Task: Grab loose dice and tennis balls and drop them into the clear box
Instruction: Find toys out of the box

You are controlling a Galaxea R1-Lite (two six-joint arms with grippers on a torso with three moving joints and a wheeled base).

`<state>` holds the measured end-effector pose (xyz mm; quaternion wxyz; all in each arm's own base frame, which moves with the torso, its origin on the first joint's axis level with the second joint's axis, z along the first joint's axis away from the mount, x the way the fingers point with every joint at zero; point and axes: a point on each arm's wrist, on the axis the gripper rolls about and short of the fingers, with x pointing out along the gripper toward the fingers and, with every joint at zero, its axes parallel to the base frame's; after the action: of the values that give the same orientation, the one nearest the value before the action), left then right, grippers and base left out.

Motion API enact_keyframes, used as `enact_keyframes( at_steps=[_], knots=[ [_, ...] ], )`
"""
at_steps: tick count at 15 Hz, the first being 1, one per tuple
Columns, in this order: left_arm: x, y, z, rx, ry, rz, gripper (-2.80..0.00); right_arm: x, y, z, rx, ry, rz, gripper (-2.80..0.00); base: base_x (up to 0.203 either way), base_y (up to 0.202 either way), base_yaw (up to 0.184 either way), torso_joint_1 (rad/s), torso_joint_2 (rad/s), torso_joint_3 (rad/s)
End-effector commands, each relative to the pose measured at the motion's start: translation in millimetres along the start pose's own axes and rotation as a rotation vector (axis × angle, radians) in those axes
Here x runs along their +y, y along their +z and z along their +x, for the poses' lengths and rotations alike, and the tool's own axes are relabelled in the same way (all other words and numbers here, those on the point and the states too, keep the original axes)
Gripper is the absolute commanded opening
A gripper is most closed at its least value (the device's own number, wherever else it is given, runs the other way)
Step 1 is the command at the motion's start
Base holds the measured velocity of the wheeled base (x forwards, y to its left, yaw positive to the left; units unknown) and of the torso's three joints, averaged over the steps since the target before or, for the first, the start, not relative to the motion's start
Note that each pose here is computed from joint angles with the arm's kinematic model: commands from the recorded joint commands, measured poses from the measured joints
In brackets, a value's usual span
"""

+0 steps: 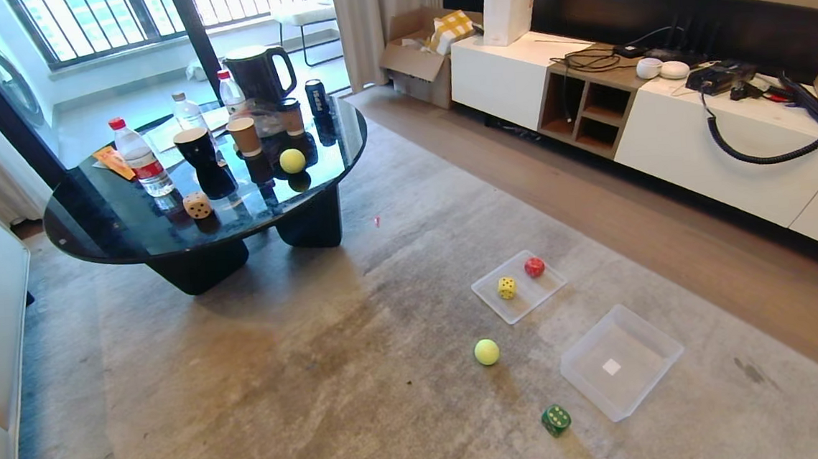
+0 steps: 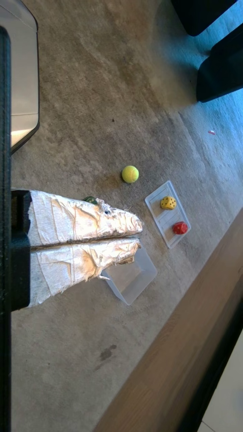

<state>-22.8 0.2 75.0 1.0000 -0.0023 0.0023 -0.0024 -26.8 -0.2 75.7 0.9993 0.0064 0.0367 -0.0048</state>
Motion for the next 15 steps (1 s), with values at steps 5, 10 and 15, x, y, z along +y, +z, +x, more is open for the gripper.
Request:
enact_keyframes(
  at_steps=[5, 10, 15],
  knots=[
    [0.0, 0.0, 0.0, 0.0, 0.0, 0.001, -2.8, 0.0, 0.0, -0.1, 0.0, 0.0, 0.001, -2.8, -0.012, 0.0, 0.0, 0.0, 0.0, 0.0],
    [0.0, 0.0, 0.0, 0.0, 0.0, 0.0, -2.8, 0.0, -0.3, 0.1, 0.001, 0.0, 0.001, -2.8, -0.176, 0.0, -0.001, 0.002, 0.0, 0.001],
    [0.0, 0.0, 0.0, 0.0, -0.001, 0.004, -2.8, 0.0, 0.0, -0.1, 0.0, 0.0, 0.001, -2.8, -0.077, 0.0, 0.001, 0.0, 0.0, 0.003]
  ],
)
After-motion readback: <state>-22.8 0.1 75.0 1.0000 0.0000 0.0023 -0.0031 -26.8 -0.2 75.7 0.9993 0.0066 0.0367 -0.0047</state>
